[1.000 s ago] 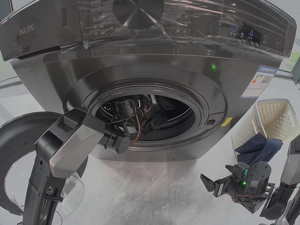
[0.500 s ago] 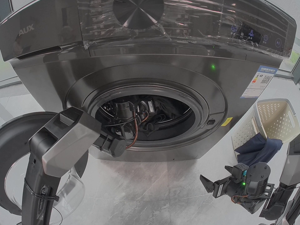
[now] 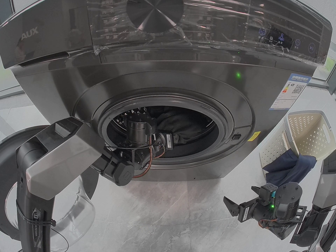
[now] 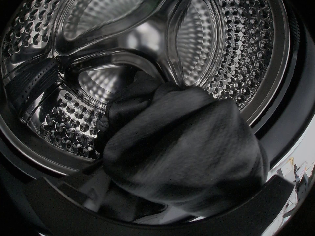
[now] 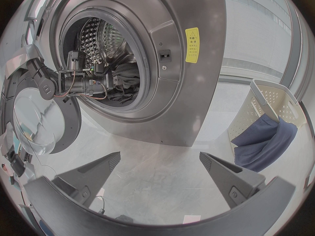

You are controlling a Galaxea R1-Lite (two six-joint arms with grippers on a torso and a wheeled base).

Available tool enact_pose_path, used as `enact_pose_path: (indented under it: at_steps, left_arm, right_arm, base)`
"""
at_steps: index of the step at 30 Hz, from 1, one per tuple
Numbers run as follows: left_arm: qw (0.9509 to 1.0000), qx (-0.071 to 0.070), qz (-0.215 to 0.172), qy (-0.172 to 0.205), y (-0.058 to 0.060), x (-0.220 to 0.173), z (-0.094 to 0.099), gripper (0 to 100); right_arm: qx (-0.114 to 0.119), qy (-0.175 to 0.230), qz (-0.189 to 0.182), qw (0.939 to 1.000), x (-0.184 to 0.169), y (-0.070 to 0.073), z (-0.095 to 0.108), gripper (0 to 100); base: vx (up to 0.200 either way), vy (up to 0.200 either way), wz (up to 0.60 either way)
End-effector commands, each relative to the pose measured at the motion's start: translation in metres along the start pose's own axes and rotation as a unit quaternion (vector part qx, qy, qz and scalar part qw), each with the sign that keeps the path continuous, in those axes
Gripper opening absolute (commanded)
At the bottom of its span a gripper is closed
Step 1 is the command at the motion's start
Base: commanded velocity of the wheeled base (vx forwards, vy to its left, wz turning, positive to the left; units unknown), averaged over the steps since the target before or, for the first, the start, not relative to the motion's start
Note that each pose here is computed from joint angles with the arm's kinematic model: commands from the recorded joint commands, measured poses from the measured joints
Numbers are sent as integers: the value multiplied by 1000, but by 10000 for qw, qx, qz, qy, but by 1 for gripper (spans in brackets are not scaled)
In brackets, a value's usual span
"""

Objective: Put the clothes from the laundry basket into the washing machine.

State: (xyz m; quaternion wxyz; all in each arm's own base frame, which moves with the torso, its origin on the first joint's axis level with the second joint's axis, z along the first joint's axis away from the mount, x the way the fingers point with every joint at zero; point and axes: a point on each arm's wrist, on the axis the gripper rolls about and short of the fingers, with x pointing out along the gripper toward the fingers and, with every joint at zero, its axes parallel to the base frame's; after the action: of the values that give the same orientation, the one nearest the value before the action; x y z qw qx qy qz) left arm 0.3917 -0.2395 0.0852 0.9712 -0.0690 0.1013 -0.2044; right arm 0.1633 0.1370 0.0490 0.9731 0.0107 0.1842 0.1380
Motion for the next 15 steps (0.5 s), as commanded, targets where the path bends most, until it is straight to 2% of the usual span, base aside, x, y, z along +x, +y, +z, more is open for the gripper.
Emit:
enact_pose_path:
  at_steps: [1,6,12,15]
  left_arm:
    - [9999,-25,28,-155,0,8,2,0]
    - [9961,-169,214,-834,0,28,25,0]
    - [9858,-430,340,-1585,2,44,45,0]
    - [9812,-480,385,-1830,4,51,49,0]
  right_arm:
    - [-41,77,-5,10000,-2,-1,-3,100]
    - [-67,152,-23,9999,1,-1,-6,100]
    - [-71,143,44,9999,0,2,-6,100]
    - [-77,150,49,9998,1,3,-7,100]
  base:
    - [0,0,0]
    - [0,0,0]
    - [0,0,0]
    - [0,0,0]
